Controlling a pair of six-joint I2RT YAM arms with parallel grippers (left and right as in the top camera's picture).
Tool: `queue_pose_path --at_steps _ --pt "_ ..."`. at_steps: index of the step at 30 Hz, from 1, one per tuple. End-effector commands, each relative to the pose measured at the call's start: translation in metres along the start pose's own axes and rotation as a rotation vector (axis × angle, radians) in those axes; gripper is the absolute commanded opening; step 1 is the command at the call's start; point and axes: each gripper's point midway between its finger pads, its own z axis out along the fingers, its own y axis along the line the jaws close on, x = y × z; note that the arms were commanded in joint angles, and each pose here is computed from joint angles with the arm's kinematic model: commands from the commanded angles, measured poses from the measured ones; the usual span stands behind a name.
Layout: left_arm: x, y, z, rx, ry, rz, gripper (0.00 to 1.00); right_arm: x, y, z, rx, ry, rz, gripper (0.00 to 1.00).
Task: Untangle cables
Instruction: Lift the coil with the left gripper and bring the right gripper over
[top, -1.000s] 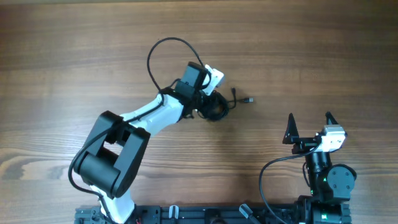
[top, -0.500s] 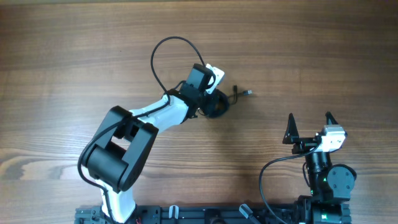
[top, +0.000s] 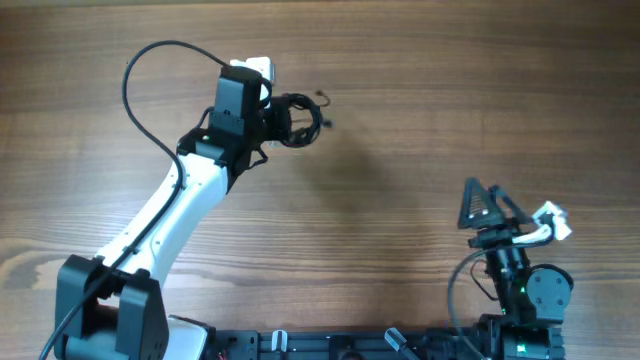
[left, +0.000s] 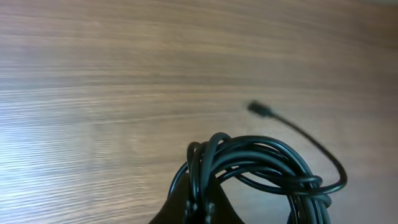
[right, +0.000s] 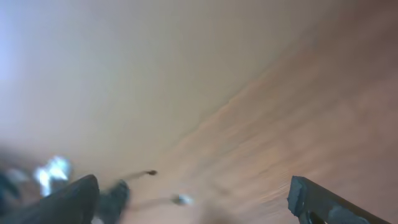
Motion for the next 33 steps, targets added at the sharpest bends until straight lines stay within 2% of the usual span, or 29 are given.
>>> queue_pose_path --at_steps 1,3,7,9,11,12,14,15,16,18,20,23,26,33 --pt "0.014 -0.052 -0.013 0.315 0.075 0.151 0.04 -0.005 -0.001 0.0 0.007 -0.029 0.112 1.0" --pt "0.024 -0.072 -0.022 0.452 0.109 0.207 0.04 -0.001 0.004 0.0 -0.01 0.002 0.027 1.0" --pt "0.039 -0.07 -0.024 0.457 0.162 0.237 0.04 -0.008 0.01 0.006 0.049 0.055 -0.105 1.0" --pt "0.047 -0.072 -0.027 0.48 0.198 0.223 0.04 -0.01 0.016 0.016 0.113 0.161 -0.158 0.99" --pt "0.05 -0.082 -0.033 0.549 0.214 0.216 0.04 -0.003 0.045 0.033 0.041 0.343 -0.216 1.0" --pt "0.05 -0.089 -0.038 0.601 0.215 0.216 0.04 0.007 0.077 0.041 -0.112 0.474 -0.196 1.0" --pt "0.046 -0.102 -0.046 0.686 0.199 0.218 0.04 0.015 0.112 0.052 -0.314 0.609 -0.102 1.0" --pt "0.043 -0.104 -0.046 0.691 0.188 0.21 0.04 0.019 0.115 0.063 -0.346 0.665 0.022 0.94" --pt "0.039 -0.105 -0.046 0.691 0.182 0.184 0.04 0.025 0.107 0.073 -0.317 0.711 0.141 0.82" --pt "0.03 -0.108 -0.046 0.694 0.165 0.134 0.04 0.045 0.087 0.086 -0.232 0.824 0.369 0.83" --pt "0.023 -0.109 -0.045 0.69 0.148 0.098 0.04 0.063 0.08 0.09 -0.265 0.913 0.409 0.84" --pt "0.017 -0.099 -0.037 0.608 0.144 0.013 0.04 0.084 0.073 0.095 -0.281 0.979 0.426 0.9" --pt "0.013 -0.089 -0.029 0.534 0.123 -0.014 0.04 0.089 0.071 0.099 -0.285 0.976 0.415 0.97" --pt "0.005 -0.07 -0.019 0.408 0.073 -0.008 0.04 0.086 0.059 0.119 -0.167 0.868 0.456 0.97"
